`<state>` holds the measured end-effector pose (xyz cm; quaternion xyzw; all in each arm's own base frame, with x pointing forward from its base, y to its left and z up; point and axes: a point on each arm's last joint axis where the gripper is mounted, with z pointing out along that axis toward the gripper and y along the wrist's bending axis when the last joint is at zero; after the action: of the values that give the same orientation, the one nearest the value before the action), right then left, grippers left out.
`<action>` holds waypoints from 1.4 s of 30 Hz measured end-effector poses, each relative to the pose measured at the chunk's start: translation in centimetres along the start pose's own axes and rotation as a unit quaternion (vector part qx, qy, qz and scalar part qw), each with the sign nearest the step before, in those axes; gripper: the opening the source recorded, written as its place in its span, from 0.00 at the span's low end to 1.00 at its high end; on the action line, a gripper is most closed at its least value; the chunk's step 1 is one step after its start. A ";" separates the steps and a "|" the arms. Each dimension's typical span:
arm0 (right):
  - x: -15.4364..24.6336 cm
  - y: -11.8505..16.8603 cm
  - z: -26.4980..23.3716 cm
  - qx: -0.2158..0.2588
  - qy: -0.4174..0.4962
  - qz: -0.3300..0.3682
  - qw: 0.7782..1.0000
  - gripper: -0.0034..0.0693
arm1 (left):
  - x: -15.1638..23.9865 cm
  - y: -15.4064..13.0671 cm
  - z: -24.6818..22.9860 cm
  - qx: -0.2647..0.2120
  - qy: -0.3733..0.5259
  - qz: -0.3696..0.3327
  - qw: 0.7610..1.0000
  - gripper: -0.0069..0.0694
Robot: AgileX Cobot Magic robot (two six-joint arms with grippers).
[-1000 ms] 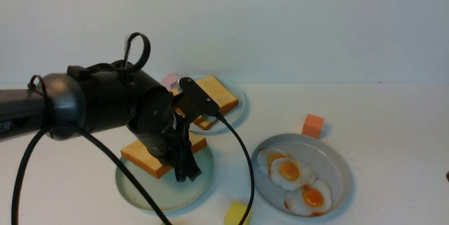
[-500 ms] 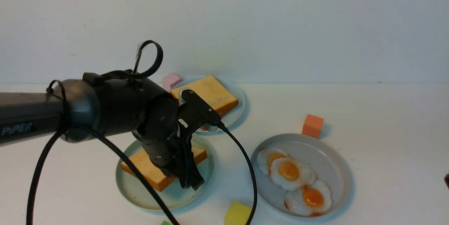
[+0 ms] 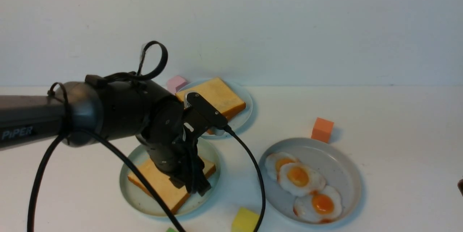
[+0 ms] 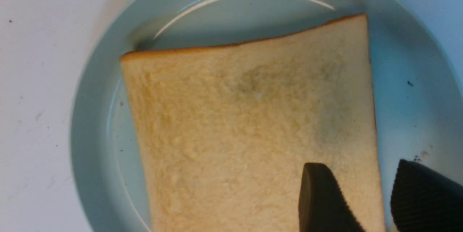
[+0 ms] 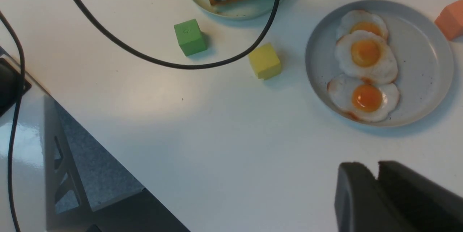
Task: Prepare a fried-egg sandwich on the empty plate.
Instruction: Use the left arm to put a slice of bread into the empty plate in the middle, then use the right arm to grab a fried egg
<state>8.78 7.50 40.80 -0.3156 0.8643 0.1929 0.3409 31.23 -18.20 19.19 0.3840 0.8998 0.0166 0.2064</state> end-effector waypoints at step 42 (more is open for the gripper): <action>-0.9 -6.5 29.3 0.088 0.255 -0.015 0.963 0.71 | 20.3 -5.7 -25.6 0.089 -0.522 -0.176 0.830 0.07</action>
<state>27.41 19.27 20.37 -0.3362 0.9313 0.0240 0.1382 4.87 -4.79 34.28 0.1869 0.7079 -0.3034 0.6098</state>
